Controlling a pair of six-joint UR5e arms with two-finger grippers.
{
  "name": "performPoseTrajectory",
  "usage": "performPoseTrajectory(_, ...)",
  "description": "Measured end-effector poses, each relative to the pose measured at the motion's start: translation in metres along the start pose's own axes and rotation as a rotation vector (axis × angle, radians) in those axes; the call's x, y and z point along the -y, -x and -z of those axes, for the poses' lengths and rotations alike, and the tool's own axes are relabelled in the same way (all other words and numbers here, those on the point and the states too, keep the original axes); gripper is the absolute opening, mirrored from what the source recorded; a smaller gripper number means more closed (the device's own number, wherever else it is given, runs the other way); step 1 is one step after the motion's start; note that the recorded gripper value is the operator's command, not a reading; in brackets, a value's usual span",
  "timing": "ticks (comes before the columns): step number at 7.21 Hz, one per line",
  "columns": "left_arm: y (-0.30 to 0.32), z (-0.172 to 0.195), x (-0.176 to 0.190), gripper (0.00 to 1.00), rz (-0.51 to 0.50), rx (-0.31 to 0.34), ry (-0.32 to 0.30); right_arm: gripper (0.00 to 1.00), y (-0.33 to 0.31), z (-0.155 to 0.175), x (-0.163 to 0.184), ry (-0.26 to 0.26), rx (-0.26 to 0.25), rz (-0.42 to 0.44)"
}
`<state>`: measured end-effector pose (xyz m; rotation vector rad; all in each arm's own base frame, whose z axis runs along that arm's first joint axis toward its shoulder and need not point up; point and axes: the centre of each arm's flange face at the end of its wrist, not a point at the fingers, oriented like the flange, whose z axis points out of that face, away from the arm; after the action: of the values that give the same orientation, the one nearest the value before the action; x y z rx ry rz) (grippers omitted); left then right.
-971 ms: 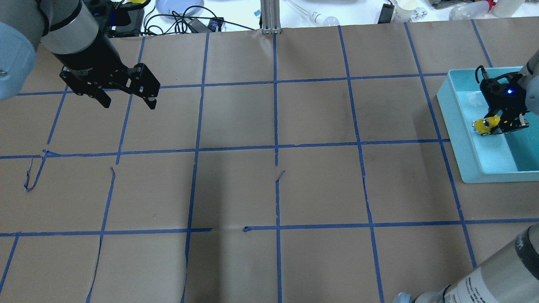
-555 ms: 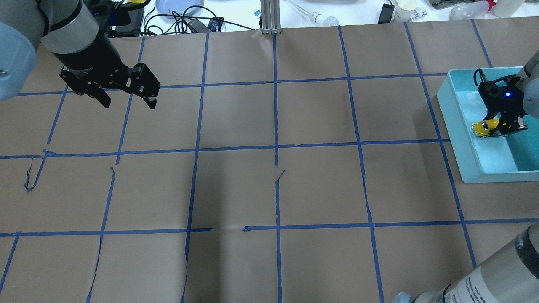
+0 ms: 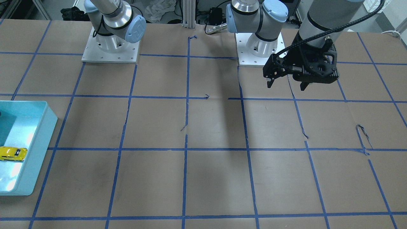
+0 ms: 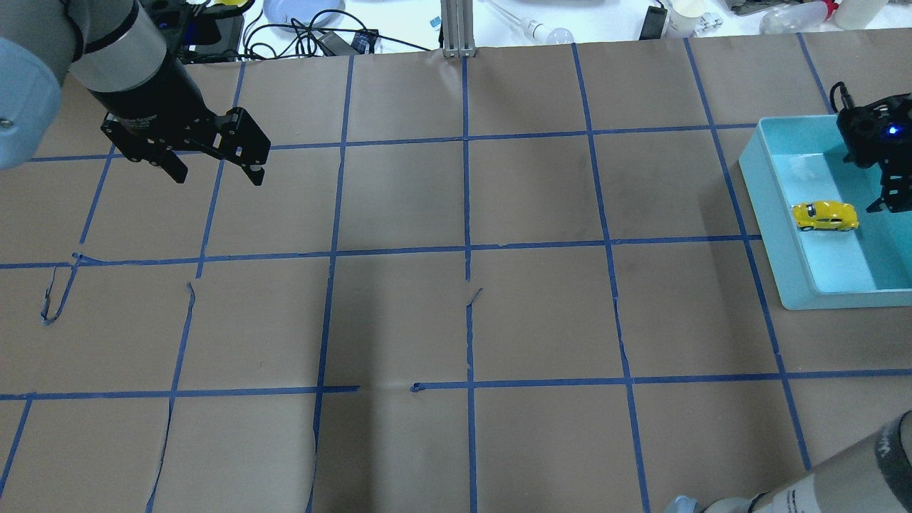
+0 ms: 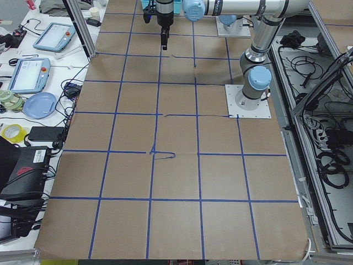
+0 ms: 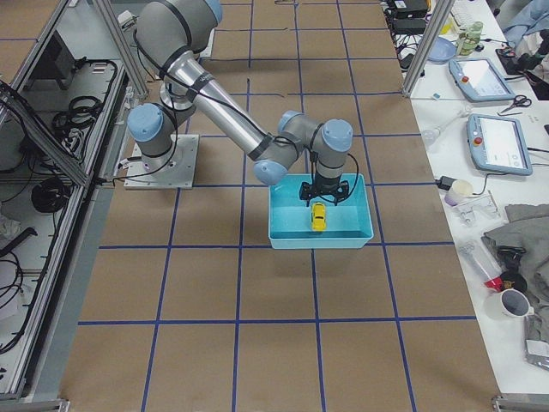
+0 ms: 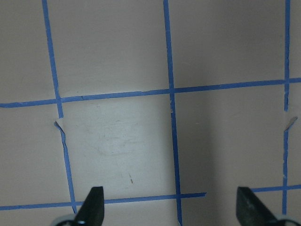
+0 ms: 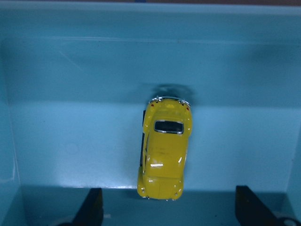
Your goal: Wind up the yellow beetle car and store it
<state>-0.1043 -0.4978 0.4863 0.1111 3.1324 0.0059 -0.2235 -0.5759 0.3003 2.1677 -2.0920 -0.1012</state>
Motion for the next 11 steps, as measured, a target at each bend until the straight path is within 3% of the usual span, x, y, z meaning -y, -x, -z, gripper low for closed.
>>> performPoseTrajectory(2, 0.001, 0.0, 0.0, 1.0, 0.001, 0.001, 0.001, 1.0, 0.012, 0.065, 0.002, 0.004, -0.009, 0.0)
performPoseTrajectory(7, 0.0, 0.001, 0.0, 1.0, 0.0, 0.0, -0.003, 1.0, 0.038, 0.213, 0.005, -0.027, 0.034, 0.004)
performPoseTrajectory(11, 0.0, 0.003, -0.001, 1.0, 0.002, 0.002, -0.008, 1.0, 0.049, 0.24, 0.017, -0.045, 0.037, -0.008)
